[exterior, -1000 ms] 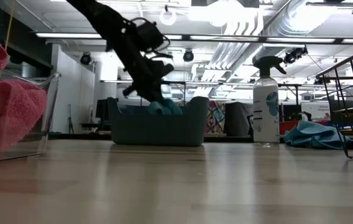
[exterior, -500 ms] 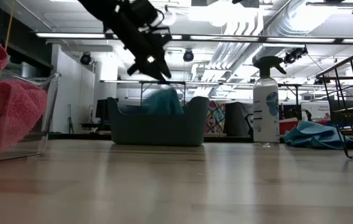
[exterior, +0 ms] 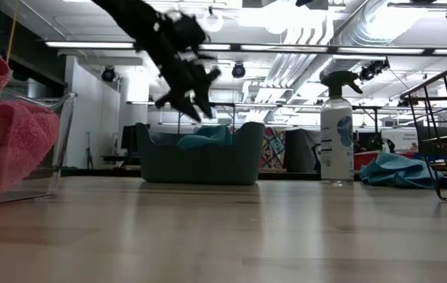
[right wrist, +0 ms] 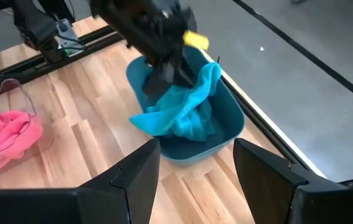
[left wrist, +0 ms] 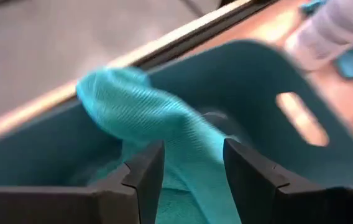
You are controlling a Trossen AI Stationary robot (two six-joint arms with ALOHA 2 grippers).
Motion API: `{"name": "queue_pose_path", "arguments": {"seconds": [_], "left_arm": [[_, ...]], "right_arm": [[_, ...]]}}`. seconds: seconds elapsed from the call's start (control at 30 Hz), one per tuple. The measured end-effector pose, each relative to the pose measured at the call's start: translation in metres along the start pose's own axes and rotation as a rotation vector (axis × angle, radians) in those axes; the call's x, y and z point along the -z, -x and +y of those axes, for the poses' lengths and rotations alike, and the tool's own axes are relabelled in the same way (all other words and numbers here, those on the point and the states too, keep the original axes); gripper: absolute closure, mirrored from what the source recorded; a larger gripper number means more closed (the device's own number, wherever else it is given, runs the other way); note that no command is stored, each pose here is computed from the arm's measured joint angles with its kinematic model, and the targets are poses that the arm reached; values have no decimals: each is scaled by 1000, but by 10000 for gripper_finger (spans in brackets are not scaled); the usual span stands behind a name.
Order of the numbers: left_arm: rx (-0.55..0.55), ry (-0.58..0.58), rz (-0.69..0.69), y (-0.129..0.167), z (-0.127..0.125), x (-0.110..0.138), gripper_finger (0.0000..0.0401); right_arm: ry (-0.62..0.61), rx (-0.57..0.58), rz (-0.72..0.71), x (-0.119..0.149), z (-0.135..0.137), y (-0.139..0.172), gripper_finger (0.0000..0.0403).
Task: Sort microfiber towel by color & place in baskets
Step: Put the left blue microfiber towel into the blue bin
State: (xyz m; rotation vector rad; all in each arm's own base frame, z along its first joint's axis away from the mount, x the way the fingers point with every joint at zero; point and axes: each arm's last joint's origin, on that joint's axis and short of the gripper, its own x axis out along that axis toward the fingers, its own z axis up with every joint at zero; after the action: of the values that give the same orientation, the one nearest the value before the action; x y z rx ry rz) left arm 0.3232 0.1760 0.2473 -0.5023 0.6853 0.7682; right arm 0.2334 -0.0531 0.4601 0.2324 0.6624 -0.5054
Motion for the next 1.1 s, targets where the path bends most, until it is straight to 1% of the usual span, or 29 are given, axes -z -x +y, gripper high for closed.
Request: {"name": "queue_pose_path", "arguments": {"seconds": [0.17, 0.3, 0.37, 0.43, 0.6, 0.67, 0.8, 0.9, 1.0, 1.03, 1.1], "left_arm": [[-31, 74, 90, -42, -1, 19, 247], [-1, 82, 212, -66, -5, 39, 247], [6, 72, 287, -73, -7, 49, 247], [-1, 63, 325, -74, -7, 54, 247], [7, 67, 328, -71, -7, 53, 247], [33, 87, 312, -65, -4, 43, 247], [92, 126, 178, -38, 2, 2, 247], [126, 87, 81, -8, 4, -21, 247], [149, 30, 58, 24, 2, -26, 247], [155, 15, 70, 33, 0, -24, 247], [177, -22, 125, 48, -8, -14, 247]], "right_arm": [[-10, 8, -2, 0, 0, 0, 201], [-26, 7, -2, 0, 0, 0, 201], [-26, 7, -2, 0, 0, 0, 201], [-26, 7, -2, 0, 0, 0, 201], [-26, 29, -9, 0, -1, 0, 201], [-26, 33, -11, 0, -1, 0, 201], [-27, 32, -16, -1, -1, 0, 201], [-27, 31, -16, -1, -1, 0, 201], [-27, 31, -16, -1, -1, 0, 201], [-27, 31, -16, -1, -1, 0, 201], [-27, 31, -16, -1, -1, 0, 201]]}}
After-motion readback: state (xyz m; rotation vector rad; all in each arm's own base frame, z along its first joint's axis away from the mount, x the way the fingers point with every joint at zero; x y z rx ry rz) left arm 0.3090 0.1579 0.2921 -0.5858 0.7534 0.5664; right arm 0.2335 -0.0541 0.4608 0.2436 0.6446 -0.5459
